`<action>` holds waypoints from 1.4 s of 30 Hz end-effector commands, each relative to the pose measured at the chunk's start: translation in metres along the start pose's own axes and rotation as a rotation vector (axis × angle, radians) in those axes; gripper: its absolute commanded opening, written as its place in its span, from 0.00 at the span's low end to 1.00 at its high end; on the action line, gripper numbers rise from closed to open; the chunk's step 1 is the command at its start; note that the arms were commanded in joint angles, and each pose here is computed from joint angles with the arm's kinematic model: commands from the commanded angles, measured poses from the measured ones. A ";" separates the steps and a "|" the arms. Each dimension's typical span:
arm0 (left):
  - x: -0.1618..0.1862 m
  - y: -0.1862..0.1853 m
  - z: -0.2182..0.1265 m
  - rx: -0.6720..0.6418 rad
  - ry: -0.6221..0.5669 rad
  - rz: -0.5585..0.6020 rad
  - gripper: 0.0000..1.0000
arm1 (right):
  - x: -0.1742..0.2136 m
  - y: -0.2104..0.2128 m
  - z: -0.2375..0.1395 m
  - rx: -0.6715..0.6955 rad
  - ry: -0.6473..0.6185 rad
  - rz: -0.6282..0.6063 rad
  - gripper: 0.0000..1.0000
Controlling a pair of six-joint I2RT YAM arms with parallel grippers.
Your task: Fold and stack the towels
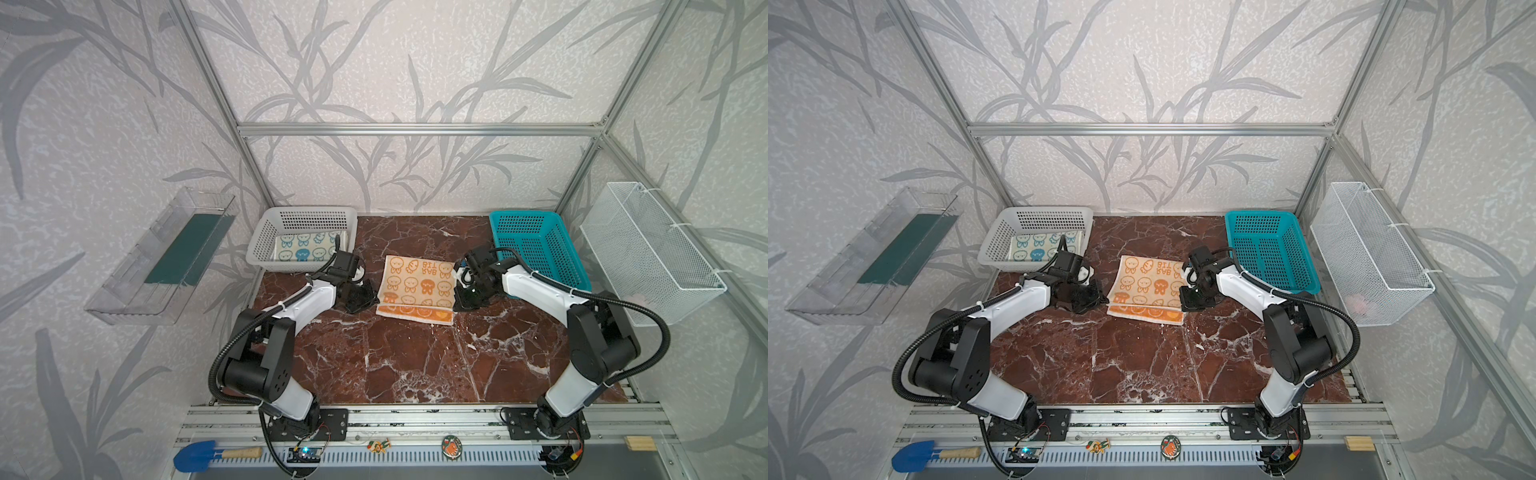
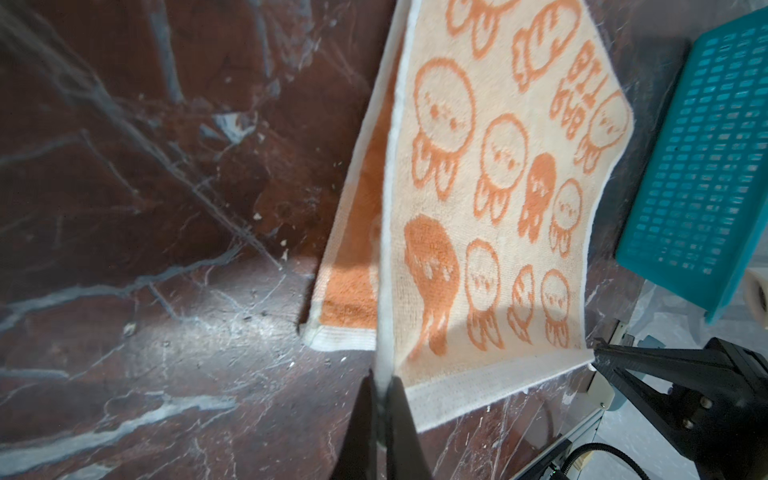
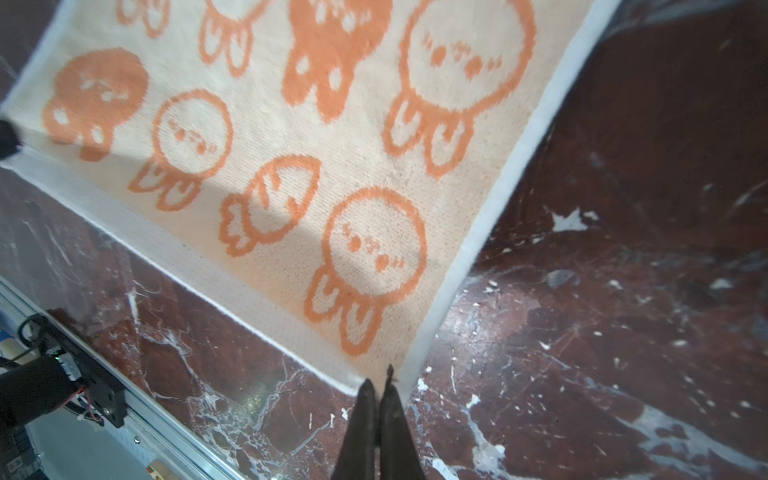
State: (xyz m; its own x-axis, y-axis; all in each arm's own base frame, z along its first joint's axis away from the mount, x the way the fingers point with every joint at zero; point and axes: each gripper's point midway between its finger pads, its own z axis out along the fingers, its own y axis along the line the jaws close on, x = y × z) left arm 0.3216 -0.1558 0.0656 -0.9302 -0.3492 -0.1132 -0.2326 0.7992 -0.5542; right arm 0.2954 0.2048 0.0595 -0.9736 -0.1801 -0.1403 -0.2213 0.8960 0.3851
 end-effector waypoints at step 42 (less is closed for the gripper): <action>-0.035 -0.112 0.003 0.164 -0.048 0.055 0.79 | -0.007 0.057 -0.009 -0.263 -0.066 0.094 0.97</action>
State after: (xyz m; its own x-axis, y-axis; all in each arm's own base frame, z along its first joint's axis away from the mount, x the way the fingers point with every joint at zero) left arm 0.3834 -0.2220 0.1466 -0.9106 -0.3259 -0.2542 -0.0807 0.7433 -0.6641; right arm 0.2953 0.2361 0.0930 -0.9763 -0.0987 -0.1925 -0.1878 0.8281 0.5282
